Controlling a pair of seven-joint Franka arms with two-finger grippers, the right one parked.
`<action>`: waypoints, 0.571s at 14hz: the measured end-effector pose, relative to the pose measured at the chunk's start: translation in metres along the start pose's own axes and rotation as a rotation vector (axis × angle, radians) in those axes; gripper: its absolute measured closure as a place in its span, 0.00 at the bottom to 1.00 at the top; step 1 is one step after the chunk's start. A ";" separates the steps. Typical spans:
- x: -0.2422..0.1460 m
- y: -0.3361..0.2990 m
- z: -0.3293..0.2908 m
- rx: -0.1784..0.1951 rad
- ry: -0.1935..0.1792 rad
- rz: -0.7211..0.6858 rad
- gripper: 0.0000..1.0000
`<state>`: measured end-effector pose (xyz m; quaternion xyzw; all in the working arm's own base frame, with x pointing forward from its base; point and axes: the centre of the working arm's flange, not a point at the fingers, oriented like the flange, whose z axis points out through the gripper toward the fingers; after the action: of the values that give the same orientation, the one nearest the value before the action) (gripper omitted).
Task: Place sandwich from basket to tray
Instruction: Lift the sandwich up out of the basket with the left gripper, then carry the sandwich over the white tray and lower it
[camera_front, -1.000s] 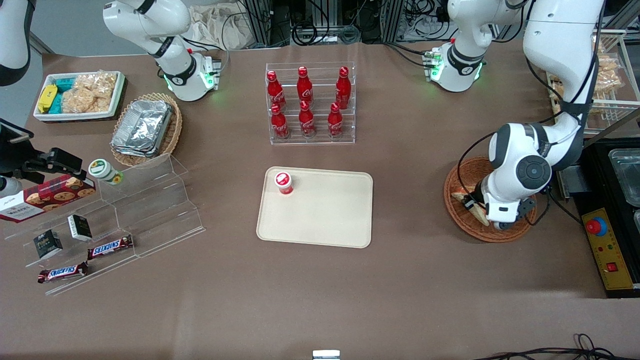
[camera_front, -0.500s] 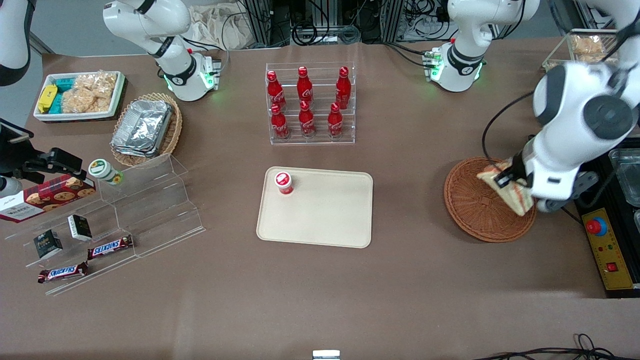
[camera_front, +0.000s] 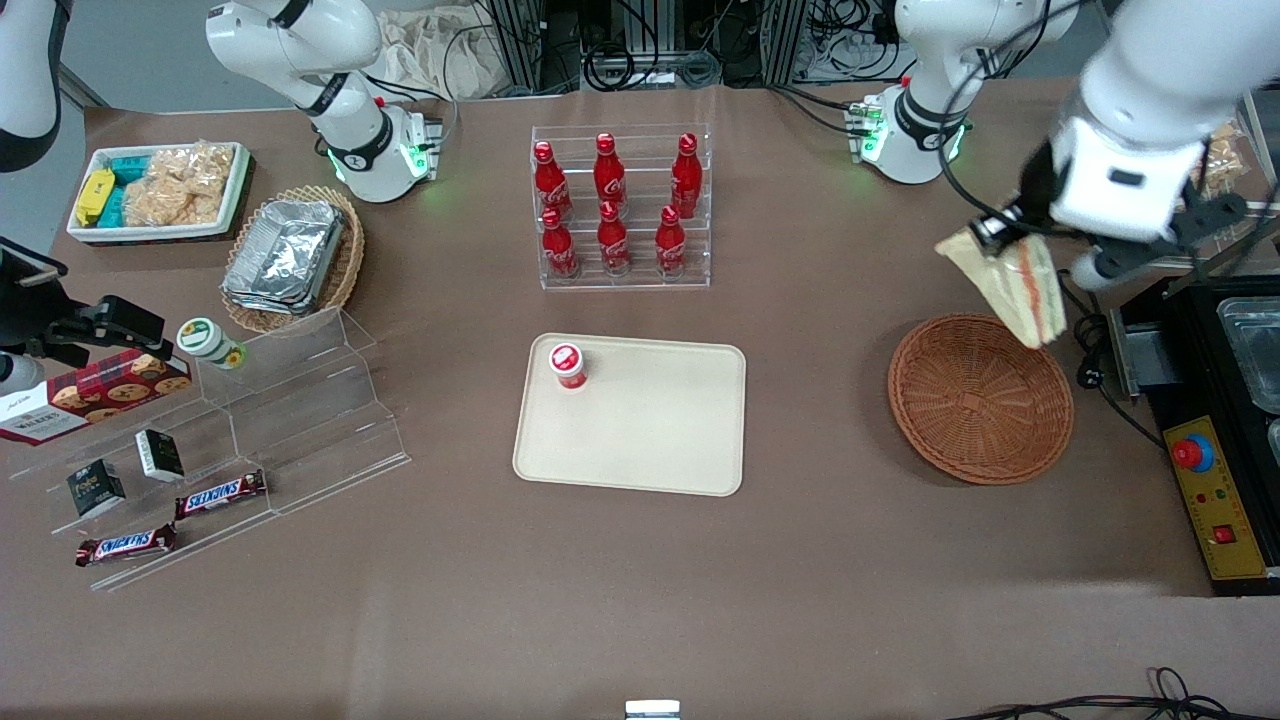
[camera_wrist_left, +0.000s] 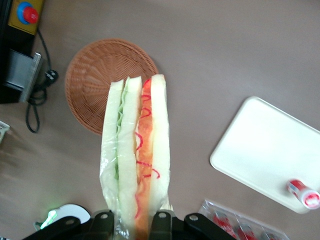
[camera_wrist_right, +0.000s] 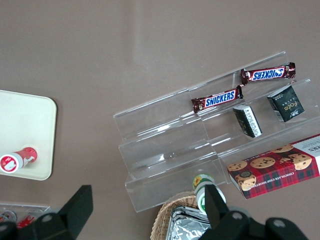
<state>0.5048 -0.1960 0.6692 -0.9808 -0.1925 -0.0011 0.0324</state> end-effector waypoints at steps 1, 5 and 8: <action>-0.021 0.020 -0.006 -0.007 0.005 0.017 0.80; -0.102 0.110 0.012 -0.021 -0.021 0.125 0.80; -0.101 0.168 0.075 -0.051 -0.083 0.205 0.78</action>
<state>0.4734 -0.3844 0.5824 -0.9950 -0.0922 0.0379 -0.0008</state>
